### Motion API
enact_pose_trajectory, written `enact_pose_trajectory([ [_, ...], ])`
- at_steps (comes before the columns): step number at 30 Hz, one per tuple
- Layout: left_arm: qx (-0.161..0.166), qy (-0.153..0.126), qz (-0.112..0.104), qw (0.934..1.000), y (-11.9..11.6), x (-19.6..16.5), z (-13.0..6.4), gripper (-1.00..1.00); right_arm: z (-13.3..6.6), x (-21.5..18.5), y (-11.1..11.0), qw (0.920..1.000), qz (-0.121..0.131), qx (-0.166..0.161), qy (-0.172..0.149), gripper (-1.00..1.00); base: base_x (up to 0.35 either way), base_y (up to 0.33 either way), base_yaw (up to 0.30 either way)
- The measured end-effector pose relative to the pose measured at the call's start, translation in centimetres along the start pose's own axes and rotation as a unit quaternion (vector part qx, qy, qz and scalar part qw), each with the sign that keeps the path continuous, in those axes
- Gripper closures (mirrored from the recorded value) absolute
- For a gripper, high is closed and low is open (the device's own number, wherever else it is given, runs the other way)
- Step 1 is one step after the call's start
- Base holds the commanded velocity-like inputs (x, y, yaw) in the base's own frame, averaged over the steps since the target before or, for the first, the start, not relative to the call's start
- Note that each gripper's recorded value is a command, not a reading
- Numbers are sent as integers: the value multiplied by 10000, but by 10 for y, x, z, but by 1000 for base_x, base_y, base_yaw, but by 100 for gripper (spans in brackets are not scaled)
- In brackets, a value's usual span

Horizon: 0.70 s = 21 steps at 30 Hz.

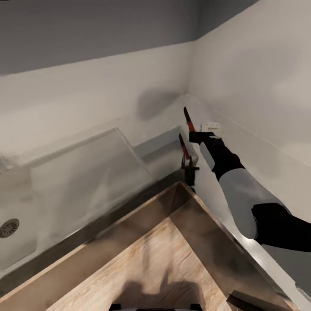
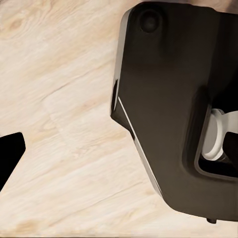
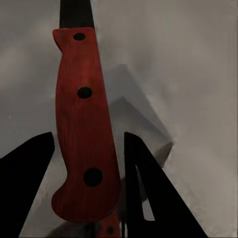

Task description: In the kitchen, take the Vidalia onion out of the sink, dice it on the chopping board with the paring knife, put the diced onion into the bowl on the countertop, then place both the paring knife and the chopping board into the sink.

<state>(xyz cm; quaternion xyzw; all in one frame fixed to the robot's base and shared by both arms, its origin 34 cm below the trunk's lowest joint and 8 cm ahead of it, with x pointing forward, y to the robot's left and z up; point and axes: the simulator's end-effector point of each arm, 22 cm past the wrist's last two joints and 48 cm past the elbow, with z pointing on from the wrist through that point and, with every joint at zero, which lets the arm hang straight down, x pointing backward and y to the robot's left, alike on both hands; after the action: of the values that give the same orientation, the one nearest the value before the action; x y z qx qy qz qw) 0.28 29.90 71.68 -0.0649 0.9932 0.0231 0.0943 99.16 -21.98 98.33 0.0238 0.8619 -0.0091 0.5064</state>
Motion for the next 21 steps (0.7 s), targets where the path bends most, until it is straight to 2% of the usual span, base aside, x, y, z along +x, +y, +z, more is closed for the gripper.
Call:
enact_pose_trajectory([
  [5,3,-7,1,10000,0,0,0,-100,0,0,0,10000,0,-2,-5,100,-195,35,260],
  [21,-1,-7,0,10000,0,0,0,-100,-2,1,15,9999,20,-103,-11,100,-32,11,260],
])
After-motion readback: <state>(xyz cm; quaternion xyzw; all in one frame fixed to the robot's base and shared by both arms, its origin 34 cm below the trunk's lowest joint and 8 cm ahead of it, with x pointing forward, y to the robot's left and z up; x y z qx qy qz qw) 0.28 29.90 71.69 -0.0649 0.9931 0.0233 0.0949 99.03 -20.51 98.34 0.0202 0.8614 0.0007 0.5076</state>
